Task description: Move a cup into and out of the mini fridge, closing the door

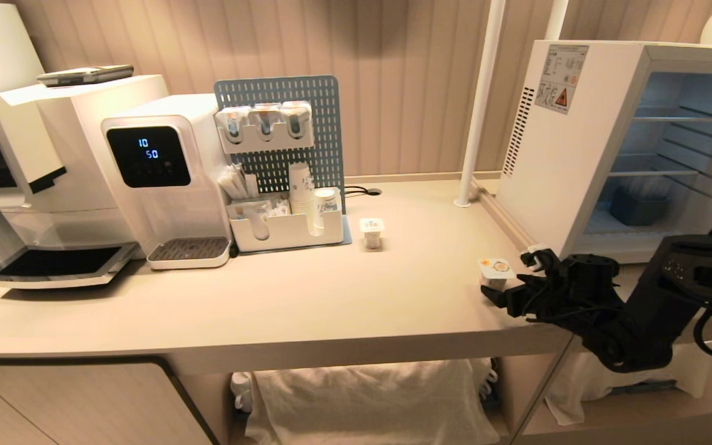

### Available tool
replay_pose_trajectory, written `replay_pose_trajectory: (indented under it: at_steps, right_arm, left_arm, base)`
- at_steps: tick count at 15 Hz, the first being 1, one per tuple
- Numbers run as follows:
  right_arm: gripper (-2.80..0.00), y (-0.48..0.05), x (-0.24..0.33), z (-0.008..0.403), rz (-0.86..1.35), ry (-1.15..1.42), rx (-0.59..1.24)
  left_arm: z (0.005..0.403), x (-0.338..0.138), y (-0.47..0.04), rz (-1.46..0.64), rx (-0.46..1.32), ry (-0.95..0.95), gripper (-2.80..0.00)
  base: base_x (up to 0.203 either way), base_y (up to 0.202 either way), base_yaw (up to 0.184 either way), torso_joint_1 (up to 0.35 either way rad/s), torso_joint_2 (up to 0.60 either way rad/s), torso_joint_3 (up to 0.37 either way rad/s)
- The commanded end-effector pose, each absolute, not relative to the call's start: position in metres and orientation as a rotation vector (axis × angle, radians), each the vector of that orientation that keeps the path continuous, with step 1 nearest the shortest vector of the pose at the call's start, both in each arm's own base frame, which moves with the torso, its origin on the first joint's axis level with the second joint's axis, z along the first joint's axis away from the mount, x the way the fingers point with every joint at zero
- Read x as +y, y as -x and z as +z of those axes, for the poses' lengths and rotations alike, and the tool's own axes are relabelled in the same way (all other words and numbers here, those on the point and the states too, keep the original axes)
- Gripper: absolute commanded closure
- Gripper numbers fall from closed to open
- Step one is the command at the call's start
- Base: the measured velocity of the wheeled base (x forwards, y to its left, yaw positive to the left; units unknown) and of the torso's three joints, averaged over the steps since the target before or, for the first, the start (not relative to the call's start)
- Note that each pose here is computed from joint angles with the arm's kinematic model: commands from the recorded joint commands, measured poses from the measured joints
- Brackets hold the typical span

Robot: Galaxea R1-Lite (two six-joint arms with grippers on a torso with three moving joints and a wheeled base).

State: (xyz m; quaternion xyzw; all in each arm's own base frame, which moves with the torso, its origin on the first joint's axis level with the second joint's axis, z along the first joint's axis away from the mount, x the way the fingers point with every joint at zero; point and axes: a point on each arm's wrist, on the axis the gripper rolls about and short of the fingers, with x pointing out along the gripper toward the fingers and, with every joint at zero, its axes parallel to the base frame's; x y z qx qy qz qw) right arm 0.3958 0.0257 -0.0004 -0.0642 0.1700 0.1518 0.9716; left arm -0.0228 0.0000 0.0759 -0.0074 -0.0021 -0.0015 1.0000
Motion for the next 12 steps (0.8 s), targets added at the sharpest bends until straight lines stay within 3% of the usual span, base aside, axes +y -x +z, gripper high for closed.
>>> replay_pose_trajectory:
  at_steps: [1, 12]
  right_arm:
    - [-2.80, -0.413, 0.027, -0.002, 0.304, 0.132, 0.336]
    - [-2.80, -0.460, 0.040, 0.001, 0.316, 0.134, 0.374]
  left_arm:
    - [0.076, 0.000, 0.023, -0.003, -0.003, 0.015, 0.00]
    - [0.076, 0.000, 0.023, -0.003, -0.003, 0.015, 0.00]
  base:
    - [0.000, 0.000, 0.000, 0.000, 0.00, 0.000]
    - [0.000, 0.000, 0.000, 0.000, 0.00, 0.000]
